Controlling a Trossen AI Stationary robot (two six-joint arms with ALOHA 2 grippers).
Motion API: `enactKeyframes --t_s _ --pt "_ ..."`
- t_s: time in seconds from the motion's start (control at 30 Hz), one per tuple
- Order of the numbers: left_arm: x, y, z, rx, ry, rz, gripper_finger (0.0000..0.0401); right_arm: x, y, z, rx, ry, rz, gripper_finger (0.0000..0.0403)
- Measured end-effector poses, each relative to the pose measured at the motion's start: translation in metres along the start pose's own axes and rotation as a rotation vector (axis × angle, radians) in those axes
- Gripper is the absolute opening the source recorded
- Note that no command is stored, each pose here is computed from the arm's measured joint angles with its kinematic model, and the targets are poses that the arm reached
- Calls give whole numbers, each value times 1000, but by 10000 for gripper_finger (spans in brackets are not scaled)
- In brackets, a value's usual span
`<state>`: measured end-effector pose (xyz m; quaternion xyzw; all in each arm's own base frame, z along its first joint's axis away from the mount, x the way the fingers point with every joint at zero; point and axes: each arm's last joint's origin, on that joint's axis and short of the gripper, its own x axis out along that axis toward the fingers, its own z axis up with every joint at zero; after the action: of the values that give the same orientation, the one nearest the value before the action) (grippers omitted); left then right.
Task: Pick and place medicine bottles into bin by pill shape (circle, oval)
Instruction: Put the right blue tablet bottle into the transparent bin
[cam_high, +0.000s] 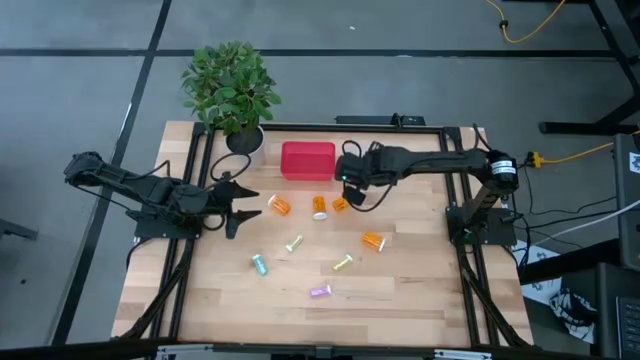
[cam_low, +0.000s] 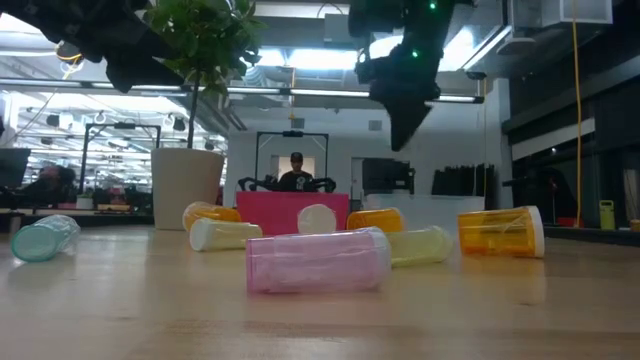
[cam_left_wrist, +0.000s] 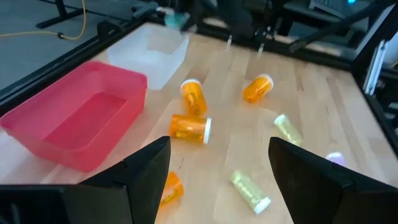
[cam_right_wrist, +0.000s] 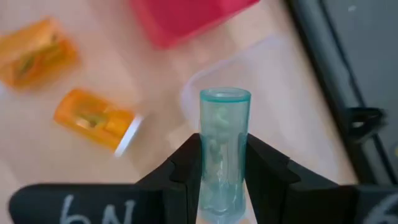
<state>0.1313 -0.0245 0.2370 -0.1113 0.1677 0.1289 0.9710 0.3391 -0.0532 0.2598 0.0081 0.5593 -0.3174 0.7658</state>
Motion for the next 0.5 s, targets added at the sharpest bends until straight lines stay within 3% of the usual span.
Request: enactKeyframes --t_s 0.23,0.5 --pt "0 1 -3 18 32 13 265 7 -7 0 88 3 -33 103" --pt "0 2 -3 55 28 17 265 35 -19 -18 292 23 -237 103"
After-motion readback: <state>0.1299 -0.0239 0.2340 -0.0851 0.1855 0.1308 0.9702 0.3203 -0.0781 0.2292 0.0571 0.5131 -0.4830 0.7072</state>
